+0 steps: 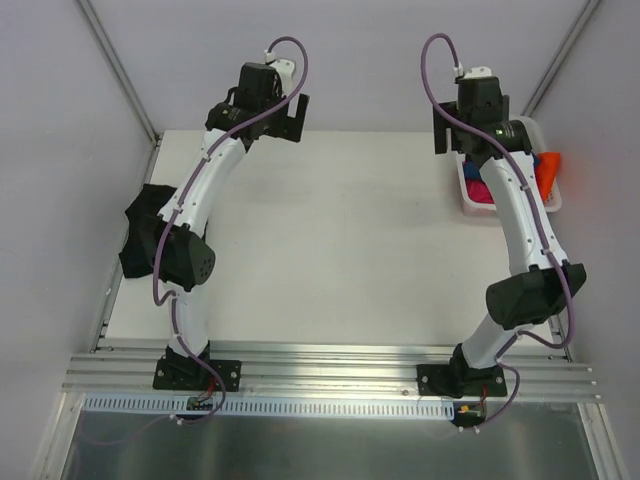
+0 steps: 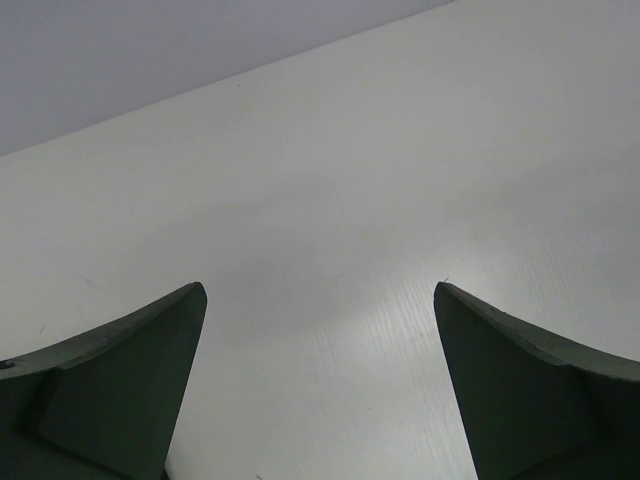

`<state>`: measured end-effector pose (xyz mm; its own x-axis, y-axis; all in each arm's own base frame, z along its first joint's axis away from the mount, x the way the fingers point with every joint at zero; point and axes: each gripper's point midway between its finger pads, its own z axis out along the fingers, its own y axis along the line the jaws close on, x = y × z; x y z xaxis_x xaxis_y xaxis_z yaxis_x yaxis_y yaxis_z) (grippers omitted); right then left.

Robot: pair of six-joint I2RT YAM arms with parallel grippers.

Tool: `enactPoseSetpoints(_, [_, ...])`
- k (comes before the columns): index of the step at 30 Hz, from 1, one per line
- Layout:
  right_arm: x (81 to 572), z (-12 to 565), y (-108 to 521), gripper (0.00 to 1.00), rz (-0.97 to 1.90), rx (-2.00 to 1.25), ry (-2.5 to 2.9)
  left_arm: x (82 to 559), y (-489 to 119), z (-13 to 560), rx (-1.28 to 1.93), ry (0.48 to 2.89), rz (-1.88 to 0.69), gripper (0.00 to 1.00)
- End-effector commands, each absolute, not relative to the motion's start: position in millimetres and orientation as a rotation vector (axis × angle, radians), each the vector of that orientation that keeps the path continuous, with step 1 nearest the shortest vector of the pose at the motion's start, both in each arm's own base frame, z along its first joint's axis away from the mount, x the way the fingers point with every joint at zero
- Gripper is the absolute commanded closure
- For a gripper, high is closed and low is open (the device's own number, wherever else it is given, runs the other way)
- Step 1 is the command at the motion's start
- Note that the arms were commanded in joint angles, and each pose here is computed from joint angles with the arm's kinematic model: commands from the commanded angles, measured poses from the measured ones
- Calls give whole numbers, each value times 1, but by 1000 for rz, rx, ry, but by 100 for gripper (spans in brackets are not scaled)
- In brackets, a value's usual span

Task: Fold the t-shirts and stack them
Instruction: Grab the tshirt from the pile

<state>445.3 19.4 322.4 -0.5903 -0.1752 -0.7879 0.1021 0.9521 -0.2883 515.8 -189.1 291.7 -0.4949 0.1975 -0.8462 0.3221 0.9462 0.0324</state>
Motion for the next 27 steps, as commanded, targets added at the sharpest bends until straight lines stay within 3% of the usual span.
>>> enactPoseSetpoints(1, [437,344,-11,3,-513,28,2096,502,-195,329,395,2018,-143,1])
enactPoseSetpoints(6, [444,328,-34,3,-604,79,2154,490,-207,335,367,2019,-221,1])
enactPoseSetpoints(8, [448,318,-30,3,-565,40,2213,482,-211,307,357,2096,-253,1])
enactPoseSetpoints(14, [476,283,29,3,-158,-72,2317,471,-196,237,351,2263,-151,1])
enactPoseSetpoints(19, [510,266,31,2,113,-2,2346,477,-195,236,379,2255,-123,1])
enactPoseSetpoints(24, [548,236,5,3,21,-9,2309,487,-195,243,443,2219,-81,1])
enactPoseSetpoints(27, [571,228,-35,3,-248,34,2273,488,-192,246,469,2203,-49,1])
